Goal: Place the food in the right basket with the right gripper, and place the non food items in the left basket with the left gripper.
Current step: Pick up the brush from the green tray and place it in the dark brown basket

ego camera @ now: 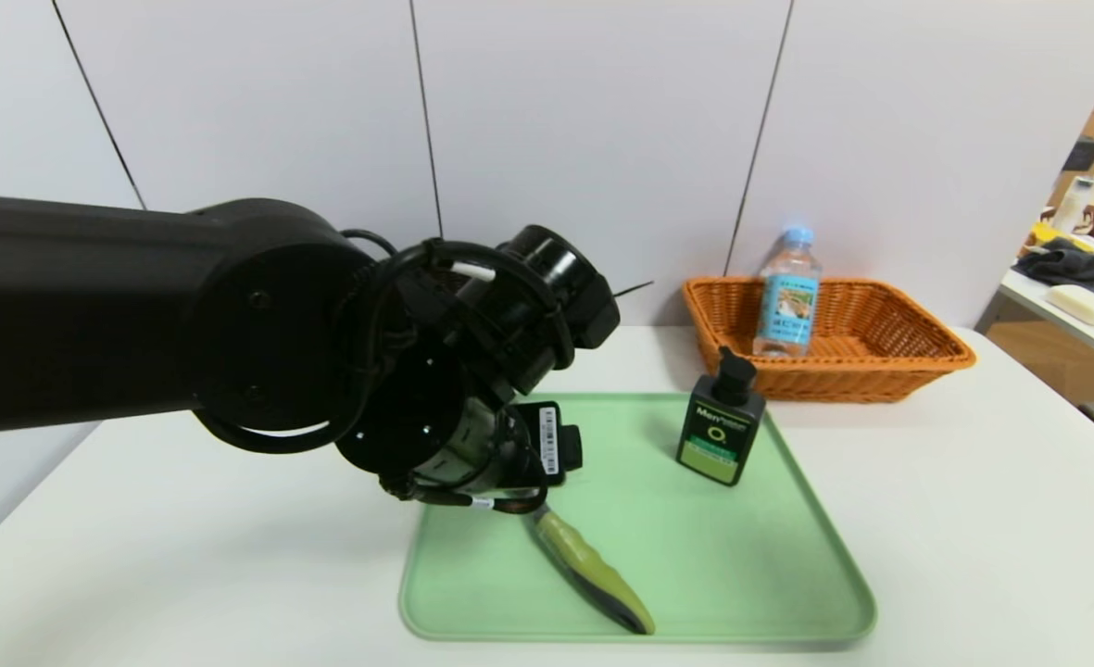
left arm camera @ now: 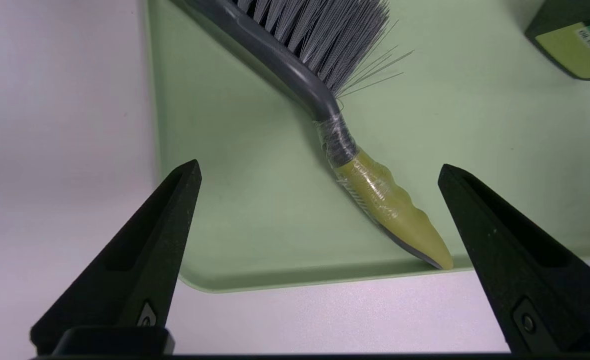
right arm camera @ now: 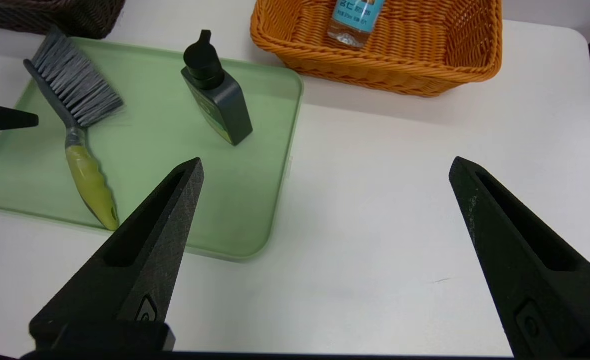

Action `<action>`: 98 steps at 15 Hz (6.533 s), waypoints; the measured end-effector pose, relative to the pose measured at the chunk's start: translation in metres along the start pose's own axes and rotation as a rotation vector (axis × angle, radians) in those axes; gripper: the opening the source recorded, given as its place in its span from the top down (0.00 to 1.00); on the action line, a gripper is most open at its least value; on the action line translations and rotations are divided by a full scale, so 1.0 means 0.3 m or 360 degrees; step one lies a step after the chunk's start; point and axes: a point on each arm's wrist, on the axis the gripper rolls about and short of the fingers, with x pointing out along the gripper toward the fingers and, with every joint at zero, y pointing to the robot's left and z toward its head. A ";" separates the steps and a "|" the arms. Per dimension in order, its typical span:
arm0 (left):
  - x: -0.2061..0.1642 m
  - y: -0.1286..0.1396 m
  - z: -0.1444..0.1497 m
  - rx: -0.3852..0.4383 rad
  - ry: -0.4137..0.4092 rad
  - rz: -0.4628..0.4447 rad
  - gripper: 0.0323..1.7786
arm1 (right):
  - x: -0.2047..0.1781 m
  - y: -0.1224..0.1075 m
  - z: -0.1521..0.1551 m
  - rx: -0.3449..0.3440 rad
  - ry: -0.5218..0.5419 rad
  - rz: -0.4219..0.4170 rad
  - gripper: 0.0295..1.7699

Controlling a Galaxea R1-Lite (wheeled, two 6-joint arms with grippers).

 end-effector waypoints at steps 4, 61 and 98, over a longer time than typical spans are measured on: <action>0.070 -0.025 -0.022 -0.0004 0.0075 0.0047 0.05 | 0.008 0.002 -0.005 -0.0004 0.0018 0.0009 0.04; 0.004 -0.089 -0.010 -0.0073 0.0038 -0.0032 0.99 | 0.003 0.003 -0.043 -0.0007 0.0039 0.0060 0.04; 0.038 -0.076 -0.033 0.0033 0.0166 0.0131 0.93 | 0.017 0.004 -0.056 -0.0012 0.0076 0.0060 0.04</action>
